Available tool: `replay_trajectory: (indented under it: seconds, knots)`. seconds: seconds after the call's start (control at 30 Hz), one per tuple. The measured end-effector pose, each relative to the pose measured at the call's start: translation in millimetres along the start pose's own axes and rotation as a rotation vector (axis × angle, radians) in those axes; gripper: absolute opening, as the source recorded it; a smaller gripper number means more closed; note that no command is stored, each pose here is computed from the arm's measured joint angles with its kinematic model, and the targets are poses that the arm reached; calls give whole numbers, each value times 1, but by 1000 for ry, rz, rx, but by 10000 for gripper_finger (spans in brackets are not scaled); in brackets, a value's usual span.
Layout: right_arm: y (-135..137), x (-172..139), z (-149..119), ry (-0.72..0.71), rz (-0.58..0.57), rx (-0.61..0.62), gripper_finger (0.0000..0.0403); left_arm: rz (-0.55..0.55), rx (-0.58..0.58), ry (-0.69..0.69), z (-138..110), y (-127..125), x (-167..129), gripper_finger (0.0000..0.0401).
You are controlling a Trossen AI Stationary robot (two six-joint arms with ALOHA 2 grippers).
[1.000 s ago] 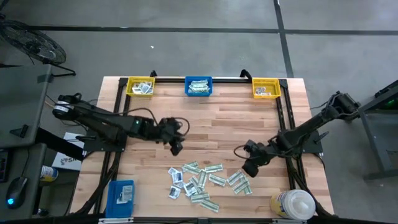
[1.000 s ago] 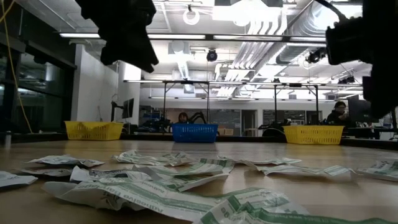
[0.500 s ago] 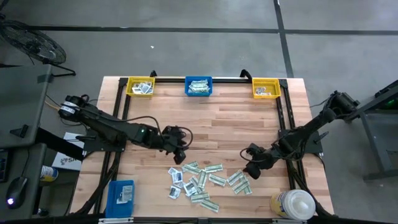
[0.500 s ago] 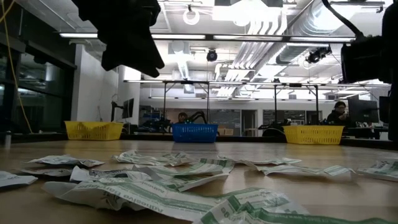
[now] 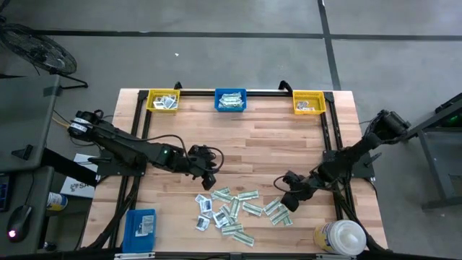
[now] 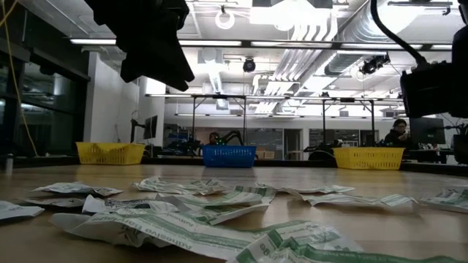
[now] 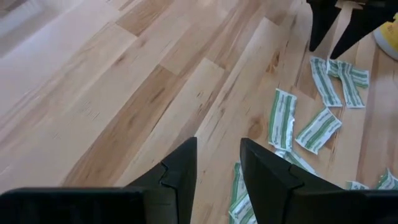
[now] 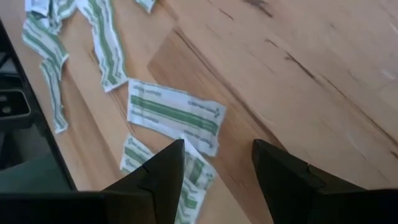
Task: Pick & Place First Aid Supplies
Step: Put the green bandage pack into the top blue bin
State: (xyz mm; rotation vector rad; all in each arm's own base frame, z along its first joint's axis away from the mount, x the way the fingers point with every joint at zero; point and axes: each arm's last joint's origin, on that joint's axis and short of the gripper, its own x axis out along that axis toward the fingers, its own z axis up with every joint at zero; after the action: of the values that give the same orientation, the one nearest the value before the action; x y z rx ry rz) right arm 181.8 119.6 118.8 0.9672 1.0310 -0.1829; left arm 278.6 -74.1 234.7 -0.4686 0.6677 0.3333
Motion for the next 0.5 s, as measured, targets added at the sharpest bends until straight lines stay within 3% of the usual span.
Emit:
replay_trajectory:
  seconds: [0.5]
  knots:
    - [3, 8, 1, -29, 32, 9, 185, 2, 19, 3, 0, 0, 0, 122]
